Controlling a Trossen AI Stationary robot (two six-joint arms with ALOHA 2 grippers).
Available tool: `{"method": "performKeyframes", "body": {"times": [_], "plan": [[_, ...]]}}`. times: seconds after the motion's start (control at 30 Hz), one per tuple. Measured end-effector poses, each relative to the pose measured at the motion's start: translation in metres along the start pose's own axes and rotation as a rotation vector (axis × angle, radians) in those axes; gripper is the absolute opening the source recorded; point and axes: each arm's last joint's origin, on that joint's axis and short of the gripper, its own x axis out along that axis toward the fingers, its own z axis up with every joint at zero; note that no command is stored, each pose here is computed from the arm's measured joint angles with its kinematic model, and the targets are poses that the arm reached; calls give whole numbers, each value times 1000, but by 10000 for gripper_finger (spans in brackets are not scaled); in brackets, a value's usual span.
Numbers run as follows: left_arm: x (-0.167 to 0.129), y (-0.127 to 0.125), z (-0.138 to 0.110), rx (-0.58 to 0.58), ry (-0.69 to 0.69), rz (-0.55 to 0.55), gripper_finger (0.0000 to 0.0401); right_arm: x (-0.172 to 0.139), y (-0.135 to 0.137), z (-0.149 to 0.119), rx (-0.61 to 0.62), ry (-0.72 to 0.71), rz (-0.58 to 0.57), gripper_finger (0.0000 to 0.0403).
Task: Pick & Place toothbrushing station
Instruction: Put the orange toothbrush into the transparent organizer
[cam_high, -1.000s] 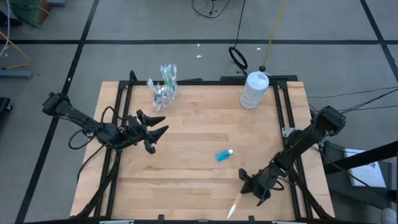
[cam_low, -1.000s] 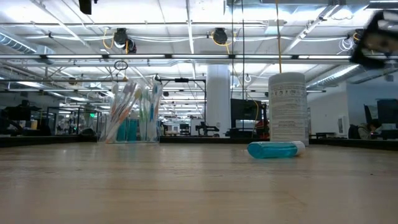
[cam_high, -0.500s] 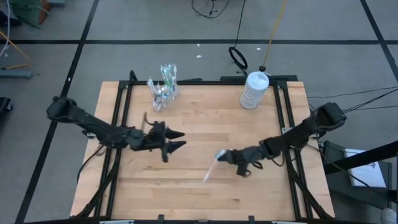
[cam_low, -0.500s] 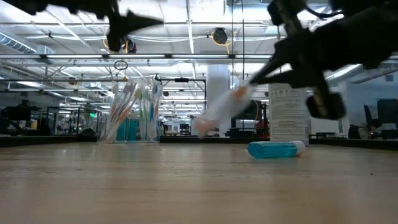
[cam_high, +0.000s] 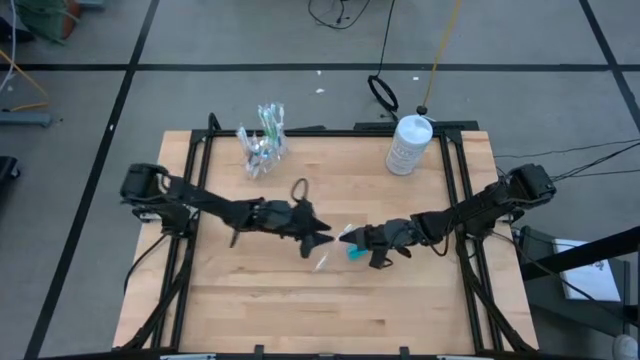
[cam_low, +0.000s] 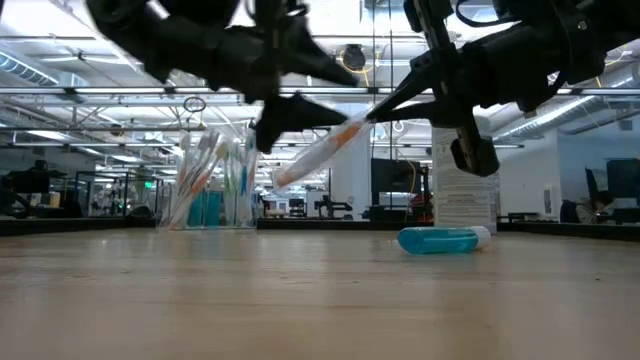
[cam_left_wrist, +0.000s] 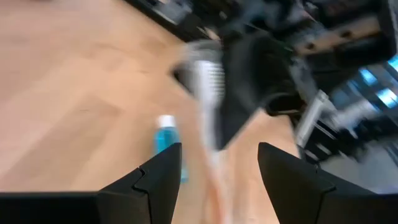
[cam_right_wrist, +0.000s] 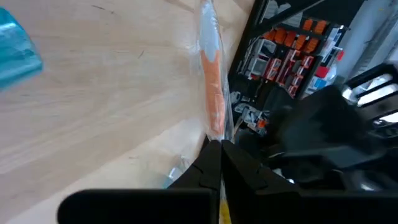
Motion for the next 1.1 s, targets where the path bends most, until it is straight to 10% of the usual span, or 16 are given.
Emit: {"method": "performKeyframes", "body": {"times": [0.5, 1.1], "plan": [[32, -6, 2, 92, 183, 24, 209, -1, 1, 5, 26, -17, 13, 0], [31, -6, 3, 117, 177, 26, 13, -1, -1, 6, 221, -19, 1, 15]]}}
